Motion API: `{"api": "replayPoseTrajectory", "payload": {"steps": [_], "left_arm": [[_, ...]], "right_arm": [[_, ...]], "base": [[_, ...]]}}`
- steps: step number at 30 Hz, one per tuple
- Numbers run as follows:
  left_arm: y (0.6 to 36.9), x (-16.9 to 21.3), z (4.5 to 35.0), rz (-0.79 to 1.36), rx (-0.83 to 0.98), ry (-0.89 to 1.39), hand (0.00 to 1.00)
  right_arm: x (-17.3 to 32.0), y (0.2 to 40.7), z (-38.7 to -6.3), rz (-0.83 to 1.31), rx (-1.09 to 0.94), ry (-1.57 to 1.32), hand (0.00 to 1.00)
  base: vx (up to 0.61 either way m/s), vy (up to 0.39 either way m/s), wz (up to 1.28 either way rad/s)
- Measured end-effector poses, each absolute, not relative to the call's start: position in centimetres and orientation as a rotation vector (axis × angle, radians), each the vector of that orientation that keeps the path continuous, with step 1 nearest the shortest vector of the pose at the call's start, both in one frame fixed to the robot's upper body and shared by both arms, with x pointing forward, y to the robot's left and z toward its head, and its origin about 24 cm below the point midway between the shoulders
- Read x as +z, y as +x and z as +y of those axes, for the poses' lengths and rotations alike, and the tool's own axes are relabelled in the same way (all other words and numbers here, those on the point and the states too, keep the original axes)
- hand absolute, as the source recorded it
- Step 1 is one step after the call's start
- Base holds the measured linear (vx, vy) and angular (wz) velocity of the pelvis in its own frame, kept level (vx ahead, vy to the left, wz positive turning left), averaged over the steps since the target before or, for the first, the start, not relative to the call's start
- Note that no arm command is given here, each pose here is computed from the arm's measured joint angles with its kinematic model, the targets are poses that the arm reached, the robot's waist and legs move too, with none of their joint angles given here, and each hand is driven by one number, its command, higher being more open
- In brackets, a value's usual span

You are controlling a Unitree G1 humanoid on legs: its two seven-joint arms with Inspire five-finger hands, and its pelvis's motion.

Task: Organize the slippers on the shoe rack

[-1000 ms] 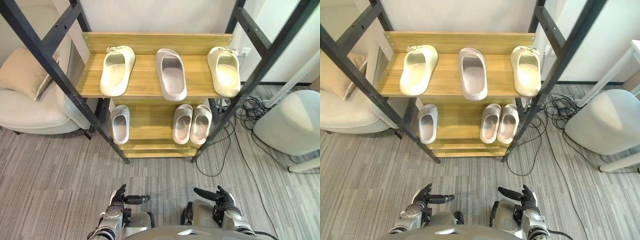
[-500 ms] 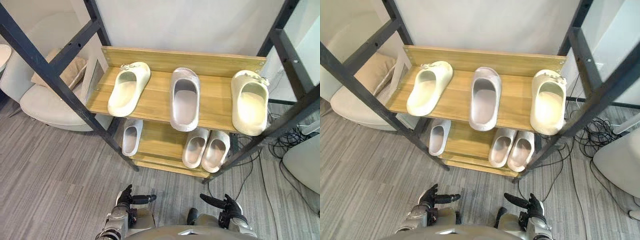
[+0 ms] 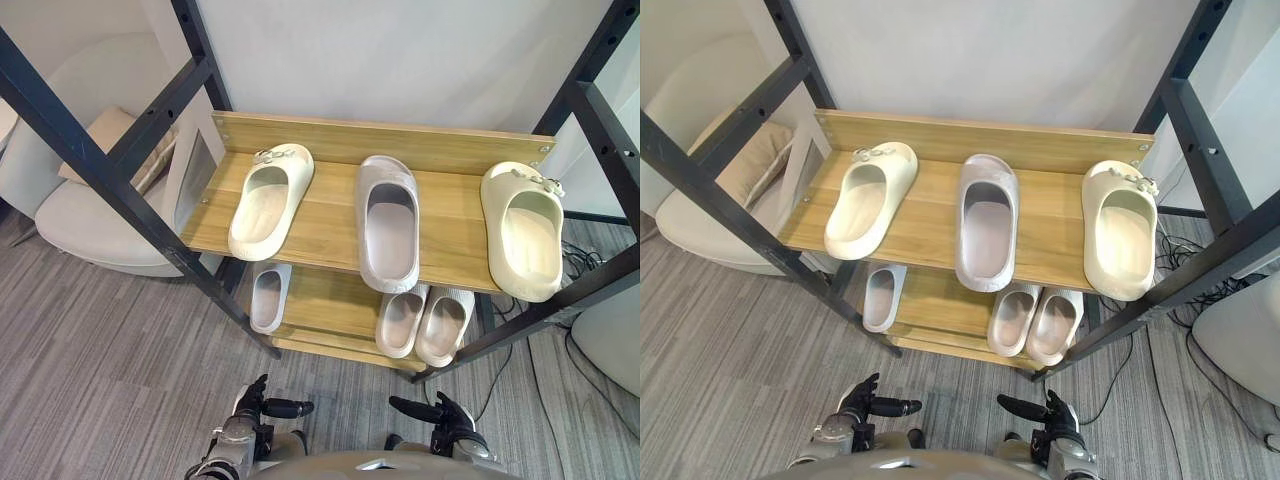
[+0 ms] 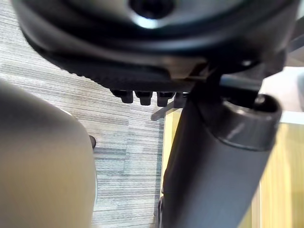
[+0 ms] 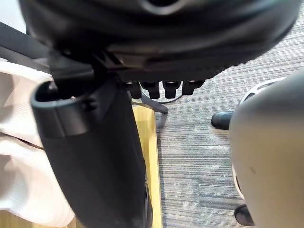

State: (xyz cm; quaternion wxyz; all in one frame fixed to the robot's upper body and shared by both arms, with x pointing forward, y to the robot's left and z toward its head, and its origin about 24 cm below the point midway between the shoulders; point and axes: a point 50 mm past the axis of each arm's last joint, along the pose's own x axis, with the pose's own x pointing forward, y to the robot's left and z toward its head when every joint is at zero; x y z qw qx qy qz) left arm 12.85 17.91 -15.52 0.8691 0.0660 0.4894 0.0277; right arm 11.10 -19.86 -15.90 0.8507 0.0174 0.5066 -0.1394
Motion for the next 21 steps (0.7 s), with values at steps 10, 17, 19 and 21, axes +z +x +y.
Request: {"api": "replayPoseTrajectory", "payload": {"steps": [10, 17, 19, 21], "left_arm": [[12.8, -15.5, 18.2, 1.025, 0.050, 0.161, 1.00], [13.1, -15.3, 18.1, 1.003, 0.059, 0.187, 1.00], [13.2, -15.3, 18.4, 1.001, 0.070, 0.197, 1.00], [13.3, -15.2, 18.4, 0.997, 0.070, 0.213, 1.00]], "right_arm": [[-15.0, 14.1, -14.8, 0.967, 0.160, -0.196, 1.00], [-12.5, 16.2, -7.9, 0.778, 0.534, -0.203, 1.00], [-11.4, 16.6, -6.3, 0.720, 0.599, -0.155, 1.00], [-10.0, 17.2, -5.1, 0.650, 0.651, -0.104, 1.00]], "base": [[-0.04, -0.023, 0.19], [-0.03, 0.002, 0.06], [-0.02, 0.010, 0.01], [0.00, 0.000, 0.00]]}}
